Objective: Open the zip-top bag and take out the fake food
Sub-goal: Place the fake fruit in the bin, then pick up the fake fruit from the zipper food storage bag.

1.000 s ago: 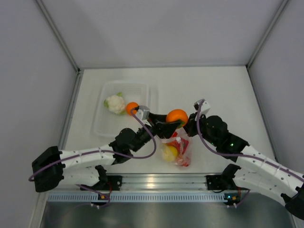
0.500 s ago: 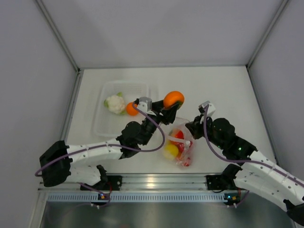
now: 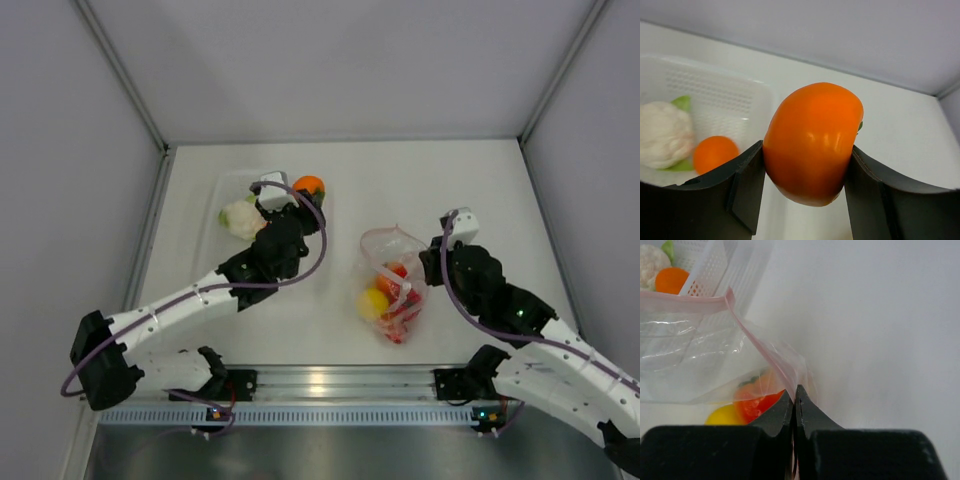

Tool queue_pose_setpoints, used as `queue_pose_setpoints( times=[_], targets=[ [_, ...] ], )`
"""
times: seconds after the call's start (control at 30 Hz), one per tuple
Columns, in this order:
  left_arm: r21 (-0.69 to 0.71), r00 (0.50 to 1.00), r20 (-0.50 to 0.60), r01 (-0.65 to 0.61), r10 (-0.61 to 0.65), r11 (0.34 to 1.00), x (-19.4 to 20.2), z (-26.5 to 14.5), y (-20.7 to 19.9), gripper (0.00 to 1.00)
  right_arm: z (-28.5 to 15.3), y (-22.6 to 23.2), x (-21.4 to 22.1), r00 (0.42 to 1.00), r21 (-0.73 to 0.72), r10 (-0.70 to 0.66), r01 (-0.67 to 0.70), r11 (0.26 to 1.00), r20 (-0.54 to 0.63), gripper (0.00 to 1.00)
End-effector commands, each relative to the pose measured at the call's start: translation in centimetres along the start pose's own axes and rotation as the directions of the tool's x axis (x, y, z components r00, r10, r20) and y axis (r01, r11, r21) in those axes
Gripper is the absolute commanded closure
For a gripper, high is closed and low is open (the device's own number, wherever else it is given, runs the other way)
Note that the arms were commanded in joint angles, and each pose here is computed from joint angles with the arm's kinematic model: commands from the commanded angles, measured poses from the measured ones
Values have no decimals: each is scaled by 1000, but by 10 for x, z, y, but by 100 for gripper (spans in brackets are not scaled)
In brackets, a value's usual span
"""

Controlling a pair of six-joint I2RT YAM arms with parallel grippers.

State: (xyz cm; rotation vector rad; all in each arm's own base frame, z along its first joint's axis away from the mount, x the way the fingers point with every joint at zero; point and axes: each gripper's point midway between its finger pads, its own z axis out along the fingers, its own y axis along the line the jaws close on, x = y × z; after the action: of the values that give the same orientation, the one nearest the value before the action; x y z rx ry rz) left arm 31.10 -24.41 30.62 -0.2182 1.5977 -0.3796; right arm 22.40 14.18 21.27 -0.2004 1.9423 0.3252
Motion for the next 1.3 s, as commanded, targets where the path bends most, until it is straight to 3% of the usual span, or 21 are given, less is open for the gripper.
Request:
queue_pose_setpoints(
  times=[0.0,0.1,0.23,0.5,0.57,0.6,0.63,0.67,0.7,0.73,1.0,1.17,1.27],
  targets=[
    [-195,984,-172,3,-37,981,30,7,85,100,-16,-20,-36,997,107,9,-18,994,80,100],
    [-340,974,-220,-23,-55,940,51,0,147,100,-20,-21,-46,998,119,-11,3,993,69,100],
    [-451,955,-290,-77,-64,889,72,-17,196,100,-20,-25,-47,998,144,-34,26,989,56,100],
    [-487,904,-419,-142,-88,862,109,-28,229,98,-10,-21,-40,999,144,-52,50,988,9,100],
    [-486,896,-437,-158,-82,860,113,-30,230,80,-8,-18,-40,999,137,-54,53,989,4,100],
    [-484,894,-440,-157,-84,861,113,-29,230,60,-8,-17,-42,999,133,-51,50,990,7,100],
    [-479,893,-442,-156,-84,864,112,-29,229,47,-8,-16,-43,999,127,-49,47,991,14,100],
    [-473,891,-446,-152,-86,868,113,-30,227,32,-7,-12,-45,999,106,-41,38,994,23,100],
    [-462,890,-445,-134,-98,877,112,-29,223,7,-7,-10,-46,999,93,-35,33,995,27,100],
    [-451,893,-439,-120,-103,884,109,-29,220,2,-7,-6,-47,999,72,-31,29,997,30,100],
    [-284,905,-394,46,-160,958,66,-29,170,2,-1,27,-61,995,-70,71,-66,995,73,100],
    [-32,882,-415,232,-224,972,19,-31,84,2,10,52,-69,985,-162,159,-147,976,64,100],
    [88,902,-393,229,-177,969,-3,-45,36,2,21,67,-69,976,-205,211,-197,959,52,100]
  ],
)
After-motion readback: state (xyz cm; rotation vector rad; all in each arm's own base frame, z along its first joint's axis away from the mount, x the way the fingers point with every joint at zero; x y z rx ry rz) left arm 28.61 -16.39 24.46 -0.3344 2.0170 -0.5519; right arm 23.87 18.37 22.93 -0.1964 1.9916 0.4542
